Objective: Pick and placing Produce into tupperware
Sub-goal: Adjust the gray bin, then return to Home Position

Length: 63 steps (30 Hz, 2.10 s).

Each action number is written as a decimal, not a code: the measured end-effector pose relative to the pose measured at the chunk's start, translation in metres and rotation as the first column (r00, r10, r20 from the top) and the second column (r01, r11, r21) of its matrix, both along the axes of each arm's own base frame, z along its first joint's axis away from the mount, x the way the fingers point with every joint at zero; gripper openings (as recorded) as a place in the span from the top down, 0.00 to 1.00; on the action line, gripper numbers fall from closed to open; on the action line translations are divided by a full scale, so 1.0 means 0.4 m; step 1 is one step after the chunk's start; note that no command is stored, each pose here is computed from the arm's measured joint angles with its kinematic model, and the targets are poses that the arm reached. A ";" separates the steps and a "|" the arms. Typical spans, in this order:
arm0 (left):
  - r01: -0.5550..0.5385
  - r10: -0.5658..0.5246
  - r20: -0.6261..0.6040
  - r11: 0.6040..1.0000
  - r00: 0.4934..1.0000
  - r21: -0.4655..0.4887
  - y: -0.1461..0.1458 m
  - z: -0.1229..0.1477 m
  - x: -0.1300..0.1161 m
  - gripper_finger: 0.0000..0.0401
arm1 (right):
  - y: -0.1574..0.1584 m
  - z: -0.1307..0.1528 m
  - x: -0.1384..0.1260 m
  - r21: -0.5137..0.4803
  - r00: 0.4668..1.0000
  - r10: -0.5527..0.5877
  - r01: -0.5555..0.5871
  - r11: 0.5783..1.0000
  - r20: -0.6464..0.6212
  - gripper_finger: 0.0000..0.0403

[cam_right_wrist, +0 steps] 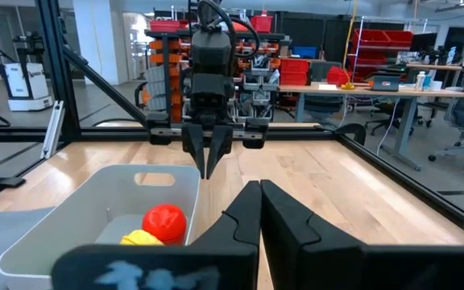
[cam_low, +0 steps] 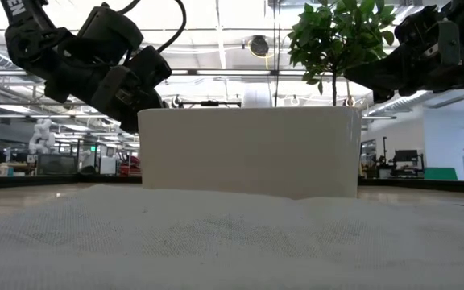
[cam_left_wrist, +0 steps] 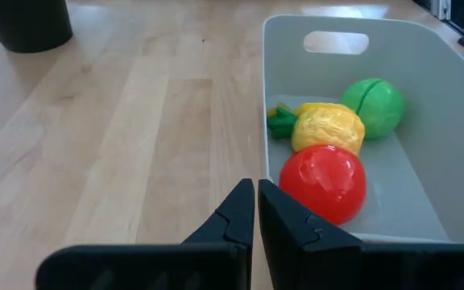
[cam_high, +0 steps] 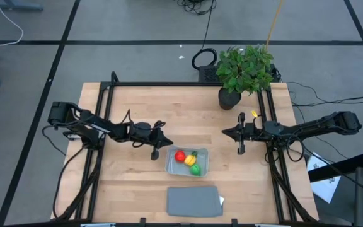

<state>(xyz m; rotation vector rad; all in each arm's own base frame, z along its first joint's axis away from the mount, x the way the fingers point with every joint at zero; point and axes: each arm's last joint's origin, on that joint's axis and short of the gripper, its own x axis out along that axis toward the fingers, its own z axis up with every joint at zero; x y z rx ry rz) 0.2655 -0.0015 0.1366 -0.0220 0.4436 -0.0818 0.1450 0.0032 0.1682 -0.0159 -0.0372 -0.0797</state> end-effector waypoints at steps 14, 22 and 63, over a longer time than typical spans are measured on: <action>0.018 -0.018 -0.009 1.000 1.000 -0.007 -0.014 -0.002 -0.002 0.95 | 0.000 0.000 0.000 -0.004 1.000 0.000 0.000 1.000 -0.001 1.00; 0.021 -0.022 -0.011 1.000 1.000 -0.004 -0.020 -0.003 -0.002 0.95 | 0.000 0.000 0.000 -0.004 1.000 0.000 0.000 1.000 -0.001 1.00; -0.041 -0.010 0.145 0.939 0.989 0.343 -0.034 0.245 -0.211 0.95 | -0.002 0.045 -0.046 0.042 0.998 0.000 0.003 0.999 -0.069 1.00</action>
